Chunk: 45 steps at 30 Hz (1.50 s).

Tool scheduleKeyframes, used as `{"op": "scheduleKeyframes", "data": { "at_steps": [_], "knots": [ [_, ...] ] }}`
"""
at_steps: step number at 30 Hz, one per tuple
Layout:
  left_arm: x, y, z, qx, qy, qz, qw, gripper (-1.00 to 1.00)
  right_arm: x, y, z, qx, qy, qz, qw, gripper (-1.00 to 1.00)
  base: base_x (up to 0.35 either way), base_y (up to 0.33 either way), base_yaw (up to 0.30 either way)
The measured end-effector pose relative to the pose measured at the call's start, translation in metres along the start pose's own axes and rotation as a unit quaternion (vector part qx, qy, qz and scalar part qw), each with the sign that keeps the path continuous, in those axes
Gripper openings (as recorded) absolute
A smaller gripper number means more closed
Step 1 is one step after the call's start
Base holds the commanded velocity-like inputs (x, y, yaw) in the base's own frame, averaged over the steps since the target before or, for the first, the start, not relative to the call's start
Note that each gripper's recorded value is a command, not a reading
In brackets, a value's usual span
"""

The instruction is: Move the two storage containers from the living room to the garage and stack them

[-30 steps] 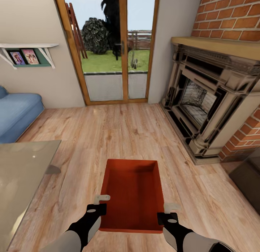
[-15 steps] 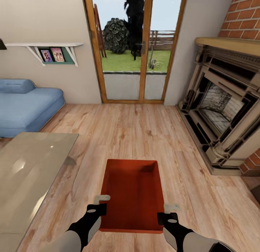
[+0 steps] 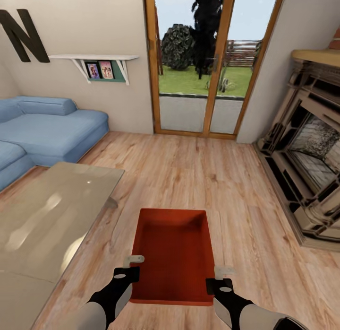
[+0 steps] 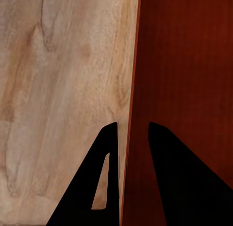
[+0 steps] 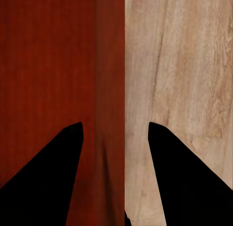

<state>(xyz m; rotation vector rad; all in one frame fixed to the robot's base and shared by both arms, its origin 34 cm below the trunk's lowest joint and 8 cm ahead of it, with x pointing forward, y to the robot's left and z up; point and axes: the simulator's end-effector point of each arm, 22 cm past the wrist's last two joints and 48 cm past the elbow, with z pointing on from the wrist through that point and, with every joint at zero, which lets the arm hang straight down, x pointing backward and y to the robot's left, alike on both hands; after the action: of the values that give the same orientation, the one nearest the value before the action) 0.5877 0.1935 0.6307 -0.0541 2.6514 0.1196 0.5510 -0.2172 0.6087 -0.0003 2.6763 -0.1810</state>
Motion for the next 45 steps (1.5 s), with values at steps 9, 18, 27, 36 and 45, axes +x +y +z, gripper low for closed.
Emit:
{"op": "scheduleKeyframes", "data": {
  "at_steps": [9,18,27,36,45],
  "knots": [
    [0.0,0.0,0.0,0.0,0.0,0.0,1.0,-1.0,0.0,0.0,0.0,0.0,0.0,0.0,1.0,-1.0,0.0,0.0,0.3],
    [0.0,0.0,0.0,0.0,0.0,0.0,1.0,-1.0,0.0,0.0,0.0,0.0,0.0,0.0,1.0,-1.0,0.0,0.0,0.3],
    [0.0001,0.0,0.0,0.0,0.0,0.0,1.0,-1.0,0.0001,0.0,0.0,0.0,0.0,0.0,1.0,-1.0,0.0,0.0,0.3],
    [0.0,-0.0003,-0.0001,0.0,0.0,0.0,1.0,-1.0,0.0,-0.0003,0.0001,0.0,0.0,0.0,1.0,-1.0,0.0,0.0,0.3],
    [-0.0001,-0.0014,-0.0004,-0.001,0.0,0.0,1.0,-1.0,0.0,-0.0014,0.0004,-0.001,0.0,0.0,1.0,-1.0,0.0,0.0,0.3]
  ]
}}
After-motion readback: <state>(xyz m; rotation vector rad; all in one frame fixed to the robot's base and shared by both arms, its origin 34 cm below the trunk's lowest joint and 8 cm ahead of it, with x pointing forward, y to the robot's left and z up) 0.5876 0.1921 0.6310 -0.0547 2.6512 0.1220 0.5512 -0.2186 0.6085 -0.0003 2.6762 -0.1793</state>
